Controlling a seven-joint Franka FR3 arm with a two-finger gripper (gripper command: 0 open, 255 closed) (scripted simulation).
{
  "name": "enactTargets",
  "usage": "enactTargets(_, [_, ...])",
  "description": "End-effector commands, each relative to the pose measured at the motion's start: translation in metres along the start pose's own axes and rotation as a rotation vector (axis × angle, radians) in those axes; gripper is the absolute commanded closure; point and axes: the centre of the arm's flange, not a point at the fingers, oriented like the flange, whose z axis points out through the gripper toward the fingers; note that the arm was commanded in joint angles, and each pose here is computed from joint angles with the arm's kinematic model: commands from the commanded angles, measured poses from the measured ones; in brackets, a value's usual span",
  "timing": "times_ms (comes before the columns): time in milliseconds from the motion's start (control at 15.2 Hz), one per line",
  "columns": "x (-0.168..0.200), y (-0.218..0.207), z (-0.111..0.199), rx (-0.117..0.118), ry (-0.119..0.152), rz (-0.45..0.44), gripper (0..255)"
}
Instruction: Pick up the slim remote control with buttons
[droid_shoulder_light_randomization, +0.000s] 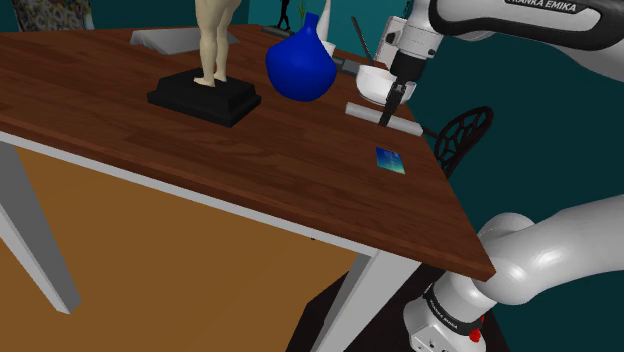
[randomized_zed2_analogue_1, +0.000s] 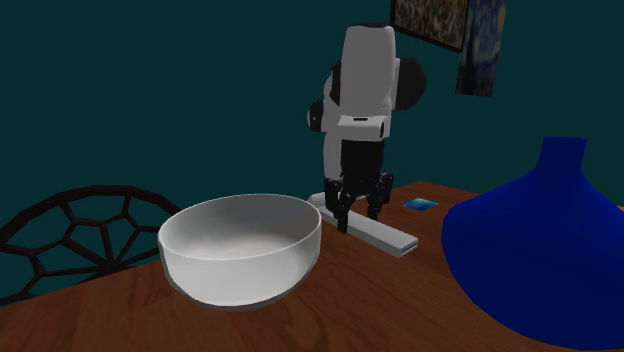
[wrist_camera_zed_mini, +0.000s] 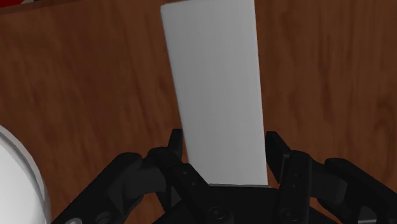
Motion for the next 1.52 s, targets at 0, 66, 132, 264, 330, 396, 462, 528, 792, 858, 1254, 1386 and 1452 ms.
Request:
enactTargets(0, [0.000,-0.001,0.001,0.000,-0.001,0.000,255])
enactTargets(66, [0.000,-0.001,0.002,0.000,-0.001,0.000,255])
enactTargets(132, [0.000,-0.001,0.002,0.000,-0.001,0.000,255])
enactTargets(264, [0.000,-0.001,0.002,0.000,-0.001,0.000,255])
enactTargets(330, [0.000,-0.001,0.002,0.000,-0.001,0.000,255])
enactTargets(396, [0.000,0.000,0.002,0.000,-0.001,0.000,255])
enactTargets(462, [0.000,0.000,0.002,0.000,-0.001,0.000,255])
enactTargets(528, [-0.001,0.000,0.002,0.000,-0.001,0.000,255])
enactTargets(792, [-0.001,0.000,-0.019,0.000,-0.001,0.000,255])
enactTargets(858, [-0.001,0.001,-0.024,0.000,-0.001,0.000,255])
enactTargets(1254, [-0.001,0.001,-0.056,0.000,-0.001,0.000,255])
enactTargets(1386, [-0.001,0.001,-0.067,0.000,-0.001,0.000,255])
enactTargets(1452, [-0.001,0.001,-0.072,0.000,-0.001,0.000,255])
